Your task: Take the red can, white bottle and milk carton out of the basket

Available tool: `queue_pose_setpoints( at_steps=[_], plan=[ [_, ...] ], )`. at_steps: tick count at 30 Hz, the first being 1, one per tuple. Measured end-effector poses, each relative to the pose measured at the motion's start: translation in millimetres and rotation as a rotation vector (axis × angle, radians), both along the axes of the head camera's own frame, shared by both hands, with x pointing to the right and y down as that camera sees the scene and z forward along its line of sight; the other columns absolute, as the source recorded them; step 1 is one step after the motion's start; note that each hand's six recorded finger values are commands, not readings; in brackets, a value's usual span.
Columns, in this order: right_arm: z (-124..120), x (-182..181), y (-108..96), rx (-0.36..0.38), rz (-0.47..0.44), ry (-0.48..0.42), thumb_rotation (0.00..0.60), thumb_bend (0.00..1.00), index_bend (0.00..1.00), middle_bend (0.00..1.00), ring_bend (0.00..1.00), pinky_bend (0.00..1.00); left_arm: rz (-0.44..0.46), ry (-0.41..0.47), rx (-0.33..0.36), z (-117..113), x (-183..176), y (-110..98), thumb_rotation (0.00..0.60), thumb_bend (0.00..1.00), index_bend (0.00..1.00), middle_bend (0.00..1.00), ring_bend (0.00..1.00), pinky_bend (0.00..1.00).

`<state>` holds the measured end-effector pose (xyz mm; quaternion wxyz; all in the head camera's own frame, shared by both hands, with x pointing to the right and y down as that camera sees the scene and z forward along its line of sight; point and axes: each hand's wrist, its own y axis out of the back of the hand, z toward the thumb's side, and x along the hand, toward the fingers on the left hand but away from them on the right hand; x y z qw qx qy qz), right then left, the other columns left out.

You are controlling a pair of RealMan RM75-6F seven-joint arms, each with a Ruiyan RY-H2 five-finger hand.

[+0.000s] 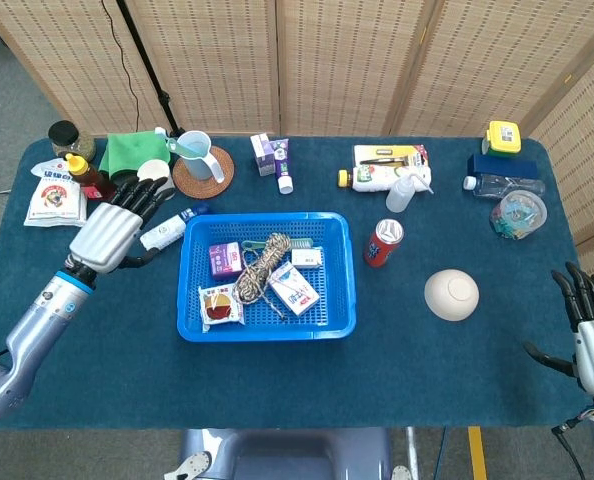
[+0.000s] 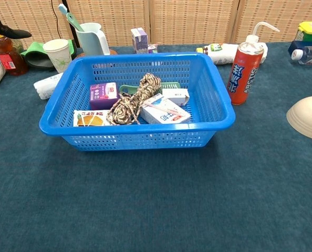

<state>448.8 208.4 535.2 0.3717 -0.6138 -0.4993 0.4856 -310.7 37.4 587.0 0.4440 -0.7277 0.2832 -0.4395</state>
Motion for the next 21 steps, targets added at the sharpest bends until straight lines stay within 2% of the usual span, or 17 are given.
queue_pose_setpoints(
  at_steps=[6, 13, 21],
  plan=[
    [-2, 6, -2, 0.001, 0.024, -0.019, 0.6, 0.0, 0.0, 0.0, 0.0, 0.0, 0.148, -0.045, 0.026, 12, 46, 10, 0.6, 0.25, 0.0, 0.0, 0.0, 0.0],
    [-3, 13, -5, 0.004, 0.043, -0.02, 0.6, 0.0, 0.0, 0.0, 0.0, 0.0, 0.373, -0.106, 0.09, 33, 107, 20, 0.6, 0.24, 0.0, 0.0, 0.0, 0.0],
    [1, 18, -7, -0.01, 0.056, -0.012, 0.6, 0.0, 0.0, 0.0, 0.0, 0.0, 0.53, -0.214, 0.104, 56, 128, 27, 0.6, 0.21, 0.0, 0.0, 0.0, 0.0]
  ],
)
